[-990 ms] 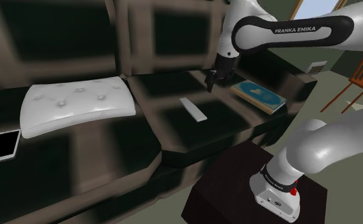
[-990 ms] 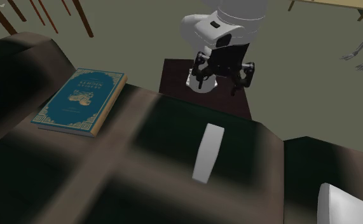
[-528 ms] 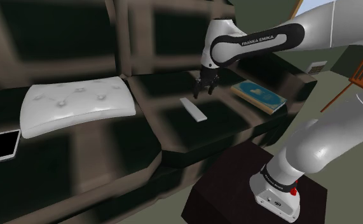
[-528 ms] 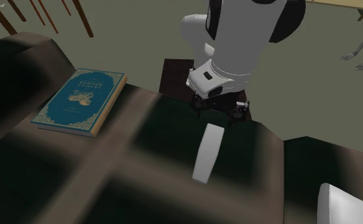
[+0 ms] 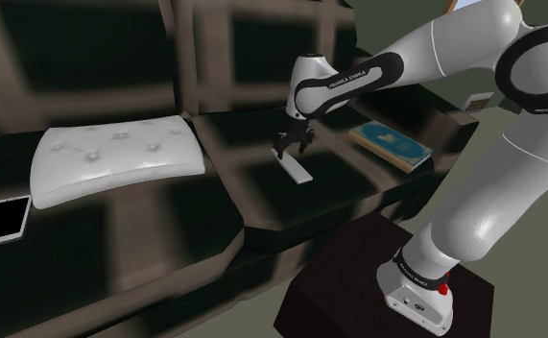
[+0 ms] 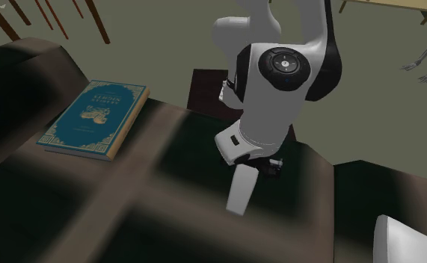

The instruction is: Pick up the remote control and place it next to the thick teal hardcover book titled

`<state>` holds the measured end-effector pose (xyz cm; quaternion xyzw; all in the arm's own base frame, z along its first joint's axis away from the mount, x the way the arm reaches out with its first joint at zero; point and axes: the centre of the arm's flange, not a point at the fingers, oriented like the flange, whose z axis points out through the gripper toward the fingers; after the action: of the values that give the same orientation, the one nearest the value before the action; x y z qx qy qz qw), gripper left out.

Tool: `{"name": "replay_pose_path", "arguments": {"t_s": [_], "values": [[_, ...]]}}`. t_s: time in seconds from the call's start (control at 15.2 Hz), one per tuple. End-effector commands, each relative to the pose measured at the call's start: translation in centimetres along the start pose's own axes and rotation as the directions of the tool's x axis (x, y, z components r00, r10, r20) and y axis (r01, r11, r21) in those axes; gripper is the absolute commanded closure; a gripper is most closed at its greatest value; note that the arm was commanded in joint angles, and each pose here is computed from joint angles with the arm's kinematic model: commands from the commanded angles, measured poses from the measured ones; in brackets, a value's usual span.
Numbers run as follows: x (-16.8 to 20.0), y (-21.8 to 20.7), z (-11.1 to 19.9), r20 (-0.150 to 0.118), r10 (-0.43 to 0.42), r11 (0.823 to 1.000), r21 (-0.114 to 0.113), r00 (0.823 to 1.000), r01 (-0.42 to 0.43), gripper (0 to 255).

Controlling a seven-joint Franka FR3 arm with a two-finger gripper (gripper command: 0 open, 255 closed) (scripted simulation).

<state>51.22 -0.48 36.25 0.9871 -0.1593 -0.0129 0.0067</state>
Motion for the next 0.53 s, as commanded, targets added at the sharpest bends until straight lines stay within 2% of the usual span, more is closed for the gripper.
{"name": "replay_pose_path", "arguments": {"t_s": [0.0, 0.26, 0.46], "values": [[0.1, 0.0, 1.1, 0.000, 0.002, 1.000, 0.001, 1.000, -0.002, 0], [0.1, 0.0, 3.2, 0.000, 0.002, 1.000, 0.001, 1.000, -0.002, 0], [0.1, 0.0, 3.5, 0.000, 0.002, 1.000, 0.001, 1.000, -0.002, 0]]}}
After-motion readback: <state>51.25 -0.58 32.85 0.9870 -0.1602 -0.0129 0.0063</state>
